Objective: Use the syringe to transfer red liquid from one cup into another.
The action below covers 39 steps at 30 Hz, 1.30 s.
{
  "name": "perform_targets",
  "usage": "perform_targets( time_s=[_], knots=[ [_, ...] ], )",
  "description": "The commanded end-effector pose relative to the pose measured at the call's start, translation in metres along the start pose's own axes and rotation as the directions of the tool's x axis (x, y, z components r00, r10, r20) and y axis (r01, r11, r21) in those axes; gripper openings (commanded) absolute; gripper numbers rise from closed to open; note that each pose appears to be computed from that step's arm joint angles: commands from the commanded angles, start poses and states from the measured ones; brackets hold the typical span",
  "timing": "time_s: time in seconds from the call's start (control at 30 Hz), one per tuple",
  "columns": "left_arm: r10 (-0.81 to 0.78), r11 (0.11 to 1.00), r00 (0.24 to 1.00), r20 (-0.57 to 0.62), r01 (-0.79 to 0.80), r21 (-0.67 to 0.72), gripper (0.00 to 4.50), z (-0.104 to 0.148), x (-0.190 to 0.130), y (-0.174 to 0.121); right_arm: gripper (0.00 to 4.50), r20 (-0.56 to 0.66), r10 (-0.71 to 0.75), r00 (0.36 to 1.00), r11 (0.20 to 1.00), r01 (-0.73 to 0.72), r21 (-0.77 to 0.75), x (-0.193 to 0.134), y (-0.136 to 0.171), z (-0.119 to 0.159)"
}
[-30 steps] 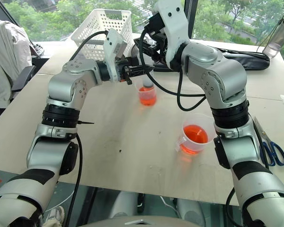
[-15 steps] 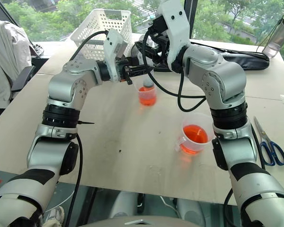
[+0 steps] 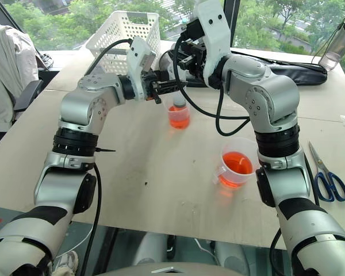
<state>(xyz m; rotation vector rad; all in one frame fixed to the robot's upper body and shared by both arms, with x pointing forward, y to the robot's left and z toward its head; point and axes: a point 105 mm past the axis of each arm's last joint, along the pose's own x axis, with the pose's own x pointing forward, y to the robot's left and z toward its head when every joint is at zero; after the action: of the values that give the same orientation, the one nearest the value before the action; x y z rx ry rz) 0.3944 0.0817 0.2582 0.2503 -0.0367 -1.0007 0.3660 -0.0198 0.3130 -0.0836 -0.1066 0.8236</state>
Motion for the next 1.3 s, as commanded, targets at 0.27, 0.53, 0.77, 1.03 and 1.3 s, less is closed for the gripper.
perform_targets(
  time_s=[0.27, 0.53, 0.77, 1.03, 1.3],
  knots=[
    [0.018, 0.998, 0.997, 0.081, -0.022, 0.059, 1.55, 0.023, -0.003, -0.002, 4.19, 0.038, -0.052, 0.998, 0.998, 0.05, 0.04, -0.009, -0.009, 0.01],
    [0.029, 0.997, 0.996, 0.084, -0.034, 0.063, 1.55, 0.021, -0.002, -0.005, 4.19, 0.02, -0.07, 0.997, 0.996, 0.069, 0.06, -0.007, 0.007, 0.011],
    [0.045, 0.997, 0.996, 0.082, -0.05, 0.057, 1.55, 0.019, -0.002, -0.004, 4.19, 0.033, -0.182, 0.983, 0.982, 0.18, 0.056, -0.006, 0.001, 0.012],
    [0.052, 0.997, 0.995, 0.083, -0.057, 0.057, 1.55, 0.018, -0.002, -0.004, 4.19, 0.036, -0.261, 0.965, 0.965, 0.259, 0.042, -0.007, -0.007, 0.012],
    [0.065, 0.996, 0.994, 0.085, -0.069, 0.051, 1.55, 0.018, -0.003, -0.001, 4.19, 0.019, -0.307, 0.951, 0.952, 0.307, 0.009, -0.02, -0.016, 0.008]
  ],
)
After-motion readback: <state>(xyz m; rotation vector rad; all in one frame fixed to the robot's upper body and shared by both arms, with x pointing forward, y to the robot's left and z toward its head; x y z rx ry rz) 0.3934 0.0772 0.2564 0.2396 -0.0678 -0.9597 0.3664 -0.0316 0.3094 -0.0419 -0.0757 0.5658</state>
